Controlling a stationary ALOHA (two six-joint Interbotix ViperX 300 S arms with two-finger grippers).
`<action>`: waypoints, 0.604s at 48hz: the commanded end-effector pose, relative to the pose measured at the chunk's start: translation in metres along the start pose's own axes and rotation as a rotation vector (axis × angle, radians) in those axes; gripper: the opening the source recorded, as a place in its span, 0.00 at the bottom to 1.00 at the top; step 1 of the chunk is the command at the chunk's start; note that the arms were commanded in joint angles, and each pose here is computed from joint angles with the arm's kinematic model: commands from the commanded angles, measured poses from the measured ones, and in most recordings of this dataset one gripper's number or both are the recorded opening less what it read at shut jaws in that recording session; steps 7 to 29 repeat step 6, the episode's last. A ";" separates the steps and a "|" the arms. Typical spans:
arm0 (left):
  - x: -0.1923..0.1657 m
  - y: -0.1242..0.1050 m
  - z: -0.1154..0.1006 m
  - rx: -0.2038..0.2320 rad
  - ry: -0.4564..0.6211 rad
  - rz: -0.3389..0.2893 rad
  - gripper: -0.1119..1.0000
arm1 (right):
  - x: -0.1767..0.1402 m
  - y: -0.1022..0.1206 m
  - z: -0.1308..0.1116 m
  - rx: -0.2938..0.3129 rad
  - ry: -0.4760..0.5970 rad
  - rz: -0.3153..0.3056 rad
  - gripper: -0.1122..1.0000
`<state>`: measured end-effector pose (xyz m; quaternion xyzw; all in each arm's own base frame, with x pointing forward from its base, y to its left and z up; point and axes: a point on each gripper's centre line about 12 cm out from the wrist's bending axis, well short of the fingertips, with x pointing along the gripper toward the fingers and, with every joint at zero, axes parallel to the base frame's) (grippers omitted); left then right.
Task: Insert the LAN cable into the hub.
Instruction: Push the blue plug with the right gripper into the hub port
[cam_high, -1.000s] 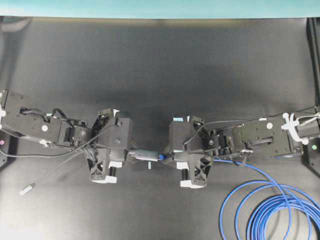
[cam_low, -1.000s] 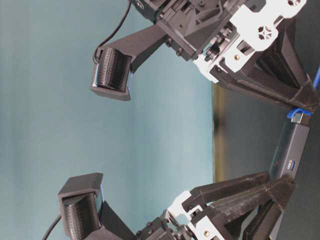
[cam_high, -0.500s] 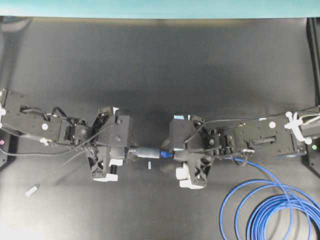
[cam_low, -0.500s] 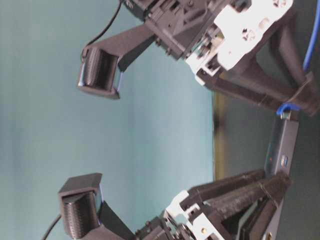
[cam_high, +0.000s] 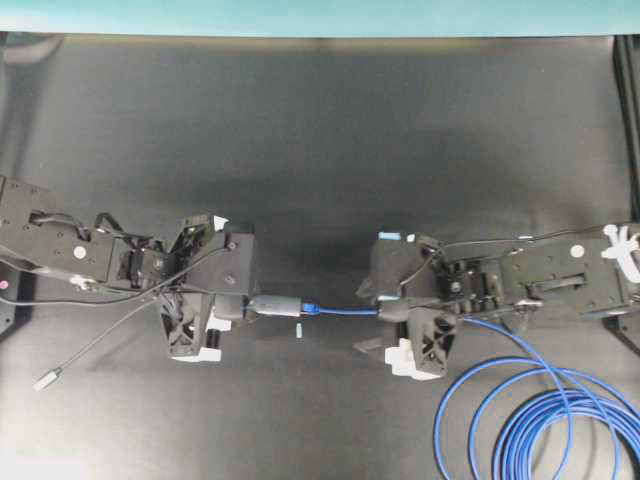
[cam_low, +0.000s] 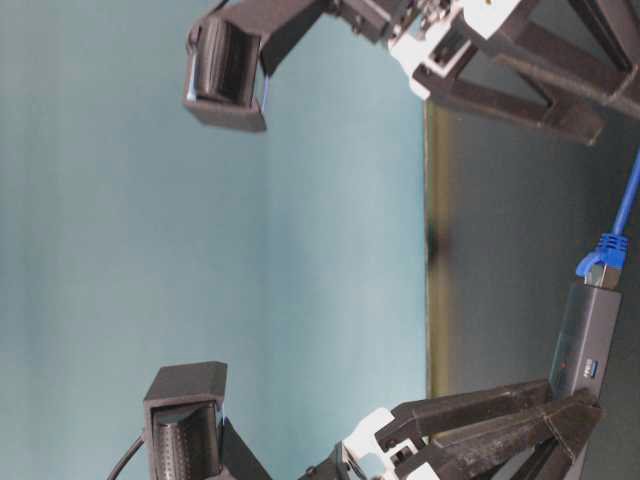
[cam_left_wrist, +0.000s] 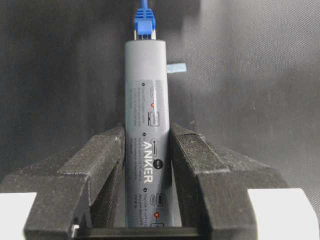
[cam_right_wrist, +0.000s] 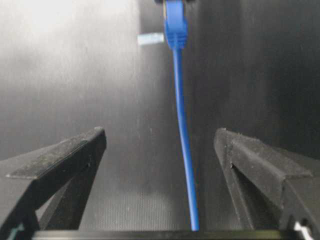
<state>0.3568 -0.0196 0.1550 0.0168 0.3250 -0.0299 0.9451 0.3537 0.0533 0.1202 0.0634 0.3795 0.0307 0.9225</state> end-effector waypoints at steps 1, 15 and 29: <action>-0.003 0.000 0.009 0.004 -0.031 -0.001 0.35 | -0.005 0.001 0.007 0.017 -0.042 0.008 0.86; -0.002 0.000 0.009 0.003 -0.032 0.000 0.35 | -0.006 0.001 0.009 0.022 -0.059 0.011 0.86; -0.002 0.000 0.009 0.003 -0.032 0.000 0.35 | -0.006 0.001 0.009 0.022 -0.059 0.011 0.86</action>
